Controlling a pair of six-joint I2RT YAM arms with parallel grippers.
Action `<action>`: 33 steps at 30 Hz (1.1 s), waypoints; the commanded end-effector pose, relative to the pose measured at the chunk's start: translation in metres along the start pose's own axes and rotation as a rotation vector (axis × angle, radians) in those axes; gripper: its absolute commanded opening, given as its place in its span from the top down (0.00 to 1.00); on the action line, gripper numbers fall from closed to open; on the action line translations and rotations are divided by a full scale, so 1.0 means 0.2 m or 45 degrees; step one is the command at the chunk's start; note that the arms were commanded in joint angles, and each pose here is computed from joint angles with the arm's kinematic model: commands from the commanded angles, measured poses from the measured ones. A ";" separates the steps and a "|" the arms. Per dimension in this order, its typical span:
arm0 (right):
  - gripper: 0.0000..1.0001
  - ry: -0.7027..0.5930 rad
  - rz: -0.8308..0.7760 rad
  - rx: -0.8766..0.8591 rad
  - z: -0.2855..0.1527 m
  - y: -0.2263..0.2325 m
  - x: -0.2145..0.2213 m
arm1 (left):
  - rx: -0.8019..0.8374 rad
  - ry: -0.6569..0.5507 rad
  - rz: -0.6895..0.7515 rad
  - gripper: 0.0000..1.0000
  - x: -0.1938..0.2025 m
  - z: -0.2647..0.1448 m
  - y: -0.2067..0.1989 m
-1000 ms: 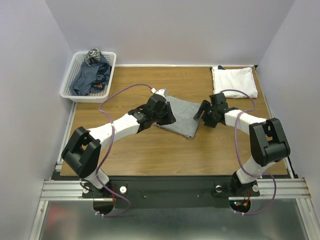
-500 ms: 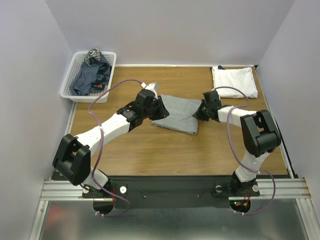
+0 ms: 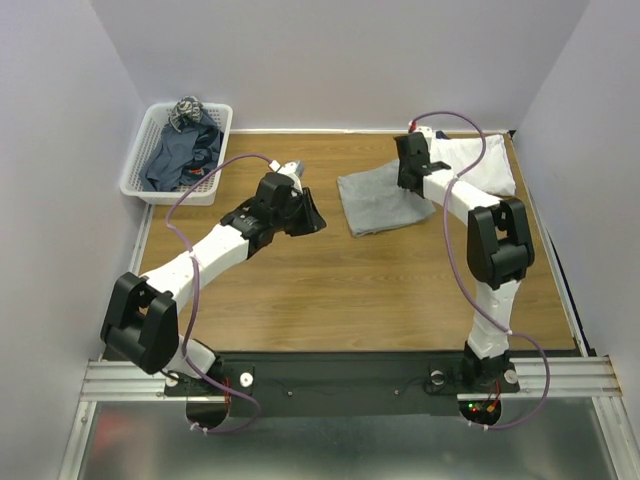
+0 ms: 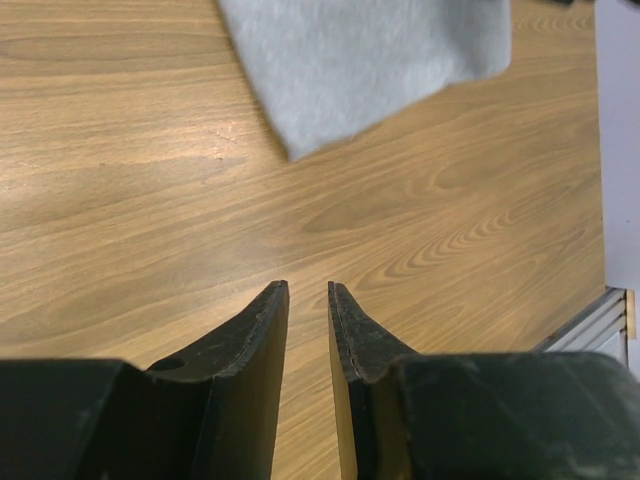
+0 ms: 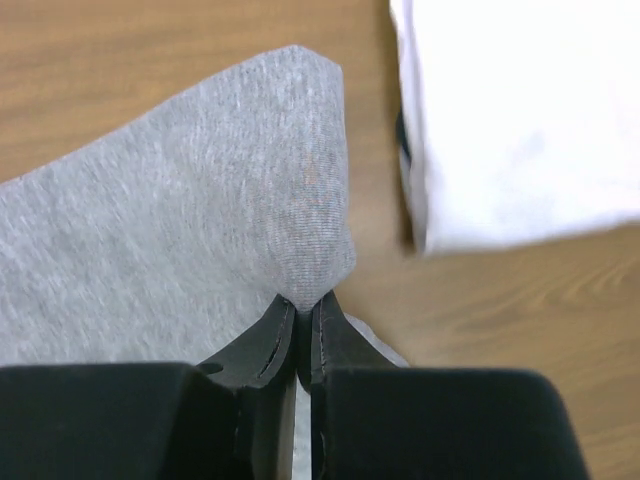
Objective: Fold and stack the tank tops
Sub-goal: Neatly place the folded tank top to the corner
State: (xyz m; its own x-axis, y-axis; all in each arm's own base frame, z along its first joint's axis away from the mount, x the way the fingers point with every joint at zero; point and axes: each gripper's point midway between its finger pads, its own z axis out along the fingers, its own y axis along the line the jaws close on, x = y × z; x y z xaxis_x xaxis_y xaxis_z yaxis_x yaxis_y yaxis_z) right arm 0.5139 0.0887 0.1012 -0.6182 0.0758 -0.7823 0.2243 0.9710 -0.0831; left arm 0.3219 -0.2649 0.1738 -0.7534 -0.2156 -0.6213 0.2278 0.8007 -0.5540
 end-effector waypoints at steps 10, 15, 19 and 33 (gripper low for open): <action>0.99 -0.198 -0.355 0.384 0.06 -0.24 -0.51 | 0.045 0.023 0.082 0.66 -0.09 0.03 0.04; 1.00 -0.258 -0.378 0.451 0.05 -0.29 -0.67 | 0.063 0.047 0.076 0.66 -0.10 0.06 0.06; 0.99 -0.293 -0.402 0.487 0.03 -0.33 -0.78 | 0.062 0.064 0.069 0.66 -0.09 0.08 0.08; 1.00 -0.370 -0.410 0.554 -0.04 -0.42 -0.98 | 0.066 0.106 0.048 0.66 -0.07 0.12 0.13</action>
State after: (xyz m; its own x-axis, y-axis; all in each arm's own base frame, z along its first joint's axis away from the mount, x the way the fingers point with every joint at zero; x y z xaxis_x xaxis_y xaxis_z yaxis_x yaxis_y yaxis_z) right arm 0.6065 0.0051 0.2323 -0.5389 -0.3323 -0.7741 0.3161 0.7720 -0.5515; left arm 0.3404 -0.2473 0.1250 -0.8338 -0.1365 -0.5350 0.2202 0.8063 -0.5490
